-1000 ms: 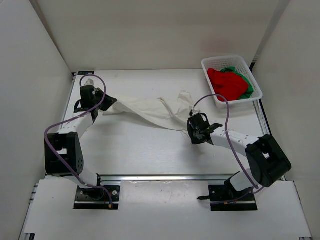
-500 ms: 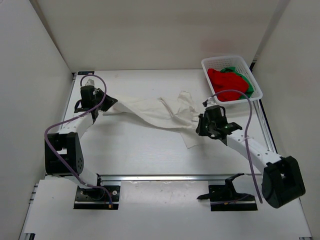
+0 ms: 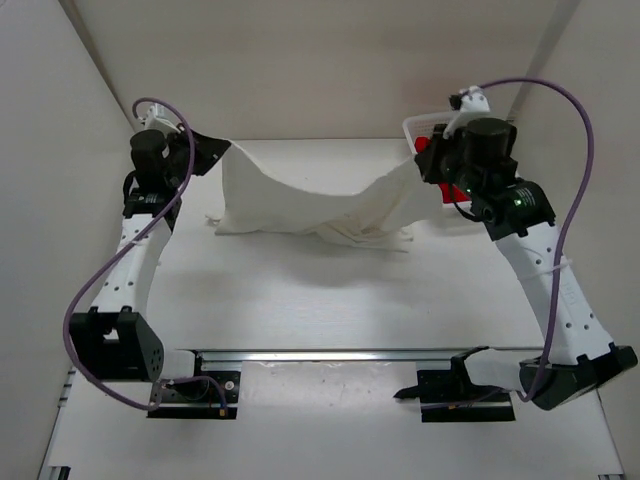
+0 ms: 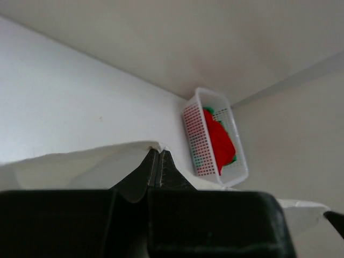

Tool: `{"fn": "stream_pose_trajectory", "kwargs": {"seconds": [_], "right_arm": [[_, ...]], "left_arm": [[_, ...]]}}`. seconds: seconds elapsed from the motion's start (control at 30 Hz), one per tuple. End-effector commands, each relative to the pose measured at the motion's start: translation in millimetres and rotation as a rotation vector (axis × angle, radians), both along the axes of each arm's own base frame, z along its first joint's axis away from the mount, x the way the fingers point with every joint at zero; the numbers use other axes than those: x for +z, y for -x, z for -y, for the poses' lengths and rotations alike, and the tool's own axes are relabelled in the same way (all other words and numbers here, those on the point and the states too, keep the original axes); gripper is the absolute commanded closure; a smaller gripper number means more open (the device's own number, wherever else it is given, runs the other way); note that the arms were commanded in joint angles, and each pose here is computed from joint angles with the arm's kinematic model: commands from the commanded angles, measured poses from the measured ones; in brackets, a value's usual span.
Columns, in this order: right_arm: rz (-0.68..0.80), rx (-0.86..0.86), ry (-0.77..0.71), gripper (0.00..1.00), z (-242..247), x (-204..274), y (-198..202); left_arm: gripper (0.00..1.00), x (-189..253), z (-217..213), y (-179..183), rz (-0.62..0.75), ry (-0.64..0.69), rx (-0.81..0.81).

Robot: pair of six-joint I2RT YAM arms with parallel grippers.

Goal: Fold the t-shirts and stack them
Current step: Flatten out the tshirt

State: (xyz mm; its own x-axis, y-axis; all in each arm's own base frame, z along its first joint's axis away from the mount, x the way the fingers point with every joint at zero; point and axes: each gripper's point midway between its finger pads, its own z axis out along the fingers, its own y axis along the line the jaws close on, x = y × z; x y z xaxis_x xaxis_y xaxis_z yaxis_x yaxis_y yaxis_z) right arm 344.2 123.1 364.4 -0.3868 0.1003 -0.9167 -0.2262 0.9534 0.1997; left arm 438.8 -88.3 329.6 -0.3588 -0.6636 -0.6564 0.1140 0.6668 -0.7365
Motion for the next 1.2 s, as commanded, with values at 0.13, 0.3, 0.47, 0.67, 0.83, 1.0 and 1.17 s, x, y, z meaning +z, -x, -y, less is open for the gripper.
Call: {"fn": "stream_pose_trajectory", "kwargs": {"seconds": [0.13,0.3,0.47,0.67,0.83,1.0,1.17], "right_arm": [[-0.155,0.420,0.251,1.00,-132.5,-70.3,59.4],[-0.458,0.557,0.296,1.00,-165.2,-212.7,147.3],[-0.584,0.568,0.244,1.00,-164.9,-262.5,197.3],[-0.656,0.588,0.081,0.91,-137.8,-275.6,219.3],[-0.530,0.479,0.007,0.66,-112.0,-241.7,174.1],[-0.491,0.435,0.096,0.85,-112.3,-239.8,137.8],[-0.467,0.423,0.187,0.78,-142.8,-253.6,102.6]], "left_arm": [[1.00,-15.1,-37.1,26.1,-0.001,0.047,0.057],[1.00,-90.4,-56.4,49.2,-0.118,0.041,0.130],[1.00,-129.5,-64.7,46.7,-0.209,0.048,0.133],[1.00,-135.9,-62.0,33.8,-0.234,0.030,0.124],[1.00,-136.5,-52.2,32.6,-0.226,0.009,0.108],[1.00,-153.4,-44.4,40.4,-0.252,0.003,0.092],[1.00,-167.1,-36.9,44.5,-0.272,0.023,0.068]]}}
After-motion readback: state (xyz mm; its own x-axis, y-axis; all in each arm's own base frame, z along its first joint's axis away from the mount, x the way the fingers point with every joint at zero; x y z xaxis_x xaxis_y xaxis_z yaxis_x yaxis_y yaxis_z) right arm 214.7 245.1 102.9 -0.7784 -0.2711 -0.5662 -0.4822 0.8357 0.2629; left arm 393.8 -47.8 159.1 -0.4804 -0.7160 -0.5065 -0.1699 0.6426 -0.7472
